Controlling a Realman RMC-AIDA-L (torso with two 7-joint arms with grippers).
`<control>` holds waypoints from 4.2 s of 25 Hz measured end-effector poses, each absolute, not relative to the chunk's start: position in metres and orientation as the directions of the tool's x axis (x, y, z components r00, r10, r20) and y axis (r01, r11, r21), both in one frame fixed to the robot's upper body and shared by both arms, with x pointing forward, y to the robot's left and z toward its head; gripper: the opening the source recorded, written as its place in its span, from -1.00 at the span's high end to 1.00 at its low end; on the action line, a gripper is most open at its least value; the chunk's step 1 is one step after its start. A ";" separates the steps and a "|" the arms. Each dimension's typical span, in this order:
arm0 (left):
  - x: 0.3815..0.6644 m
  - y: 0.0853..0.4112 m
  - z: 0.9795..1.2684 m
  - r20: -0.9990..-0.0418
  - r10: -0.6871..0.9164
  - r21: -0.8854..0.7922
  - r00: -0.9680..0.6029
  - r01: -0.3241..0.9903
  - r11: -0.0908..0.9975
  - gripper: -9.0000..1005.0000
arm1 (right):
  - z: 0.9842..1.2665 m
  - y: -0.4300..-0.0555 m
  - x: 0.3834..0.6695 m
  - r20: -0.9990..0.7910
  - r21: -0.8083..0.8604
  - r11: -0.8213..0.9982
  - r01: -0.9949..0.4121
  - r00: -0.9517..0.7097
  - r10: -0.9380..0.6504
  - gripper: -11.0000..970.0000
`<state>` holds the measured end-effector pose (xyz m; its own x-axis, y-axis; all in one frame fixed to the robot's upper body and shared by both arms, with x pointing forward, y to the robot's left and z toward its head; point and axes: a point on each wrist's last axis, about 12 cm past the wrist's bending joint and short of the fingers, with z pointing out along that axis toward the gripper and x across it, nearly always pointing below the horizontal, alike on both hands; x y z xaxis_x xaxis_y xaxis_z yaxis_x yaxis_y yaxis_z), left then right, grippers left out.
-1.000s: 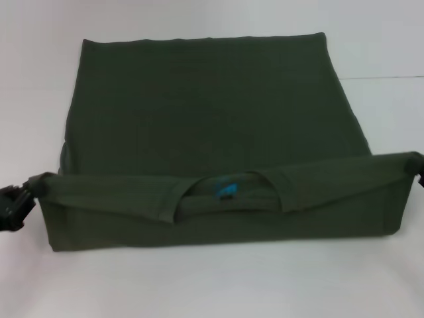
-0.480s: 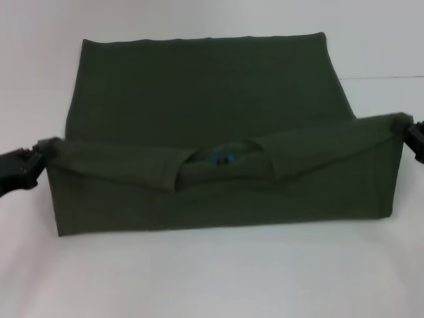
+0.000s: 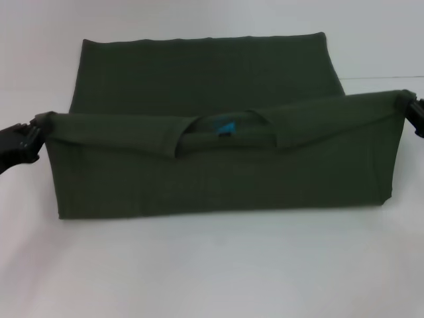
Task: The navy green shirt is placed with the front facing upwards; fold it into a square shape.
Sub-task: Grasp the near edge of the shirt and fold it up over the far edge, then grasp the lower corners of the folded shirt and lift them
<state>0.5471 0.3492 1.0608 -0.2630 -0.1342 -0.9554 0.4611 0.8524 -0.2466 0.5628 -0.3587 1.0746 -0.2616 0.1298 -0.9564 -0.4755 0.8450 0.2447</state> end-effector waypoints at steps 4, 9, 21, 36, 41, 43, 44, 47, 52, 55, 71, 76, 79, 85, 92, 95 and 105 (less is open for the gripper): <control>0.564 0.340 1.058 -0.948 -0.131 -0.248 -0.290 0.419 0.874 0.86 | 1.076 -0.355 0.574 -0.953 0.243 0.859 -0.450 -0.276 0.126 0.88; 0.580 0.326 1.057 -0.946 -0.106 -0.228 -0.306 0.396 0.890 0.86 | 1.075 -0.345 0.588 -0.948 0.235 0.870 -0.434 -0.301 0.106 0.88; 0.615 0.307 1.071 -0.955 -0.087 -0.185 -0.284 0.340 0.922 0.86 | 1.076 -0.332 0.618 -0.941 0.188 0.919 -0.347 -0.333 0.066 0.88; 0.645 0.279 1.079 -0.960 -0.016 -0.104 -0.279 0.305 0.947 0.86 | 1.081 -0.322 0.641 -0.937 0.119 0.947 -0.300 -0.348 0.007 0.88; 0.649 0.275 1.078 -0.959 -0.006 -0.087 -0.283 0.275 0.957 0.86 | 1.080 -0.315 0.647 -0.934 0.086 0.954 -0.286 -0.358 -0.023 0.88; 0.649 0.274 1.078 -0.960 -0.009 -0.087 -0.281 0.268 0.959 0.86 | 1.080 -0.313 0.649 -0.932 0.079 0.956 -0.283 -0.362 -0.030 0.88; 0.649 0.274 1.077 -0.960 -0.011 -0.088 -0.281 0.266 0.960 0.86 | 1.080 -0.312 0.650 -0.931 0.077 0.956 -0.285 -0.362 -0.033 0.88; 0.649 0.273 1.077 -0.959 -0.014 -0.089 -0.281 0.256 0.963 0.84 | 1.082 -0.309 0.652 -0.932 0.071 0.954 -0.293 -0.359 -0.041 0.88; 0.649 0.268 1.073 -0.960 -0.003 -0.077 -0.281 0.251 0.965 0.80 | 1.081 -0.301 0.656 -0.925 0.065 0.956 -0.285 -0.376 -0.049 0.88; 0.648 0.265 1.073 -0.963 -0.002 -0.071 -0.269 0.245 0.967 0.78 | 1.078 -0.295 0.658 -0.918 0.060 0.959 -0.276 -0.392 -0.055 0.88; 0.646 0.266 1.068 -0.957 -0.084 -0.130 -0.277 0.154 0.979 0.20 | 1.070 -0.291 0.656 -0.907 0.077 0.974 -0.214 -0.421 -0.021 0.33; 0.645 0.269 1.067 -0.955 -0.121 -0.160 -0.270 0.126 0.979 -0.04 | 1.070 -0.292 0.654 -0.909 0.083 0.972 -0.220 -0.417 -0.017 0.03; 0.644 0.271 1.068 -0.952 -0.153 -0.188 -0.265 0.111 0.976 -0.19 | 1.070 -0.291 0.653 -0.911 0.108 0.967 -0.229 -0.413 0.004 -0.11; 0.640 0.287 1.071 -0.905 -0.242 -0.305 -0.351 0.138 0.942 -0.56 | 1.080 -0.304 0.646 -0.908 0.208 0.940 -0.271 -0.412 0.082 -0.38; 0.619 0.304 1.083 -0.883 -0.237 -0.360 -0.405 0.259 0.896 -0.68 | 1.093 -0.336 0.620 -0.909 0.298 0.899 -0.321 -0.384 0.164 -0.88; 0.605 0.313 1.093 -0.872 -0.258 -0.410 -0.417 0.330 0.850 -0.67 | 1.094 -0.343 0.610 -0.906 0.317 0.885 -0.340 -0.385 0.176 -0.90; 0.576 0.320 1.096 -0.846 0.036 -0.310 -0.532 0.546 0.778 -0.65 | 1.094 -0.348 0.570 -0.885 0.407 0.766 -0.499 -0.423 0.195 -0.89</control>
<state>0.5759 0.3205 1.0960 -0.5318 0.0357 -0.8461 0.5460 0.7782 -0.3103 0.5701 -0.3478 1.0942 -0.4229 0.1947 -0.8850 -0.4986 0.7655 0.4067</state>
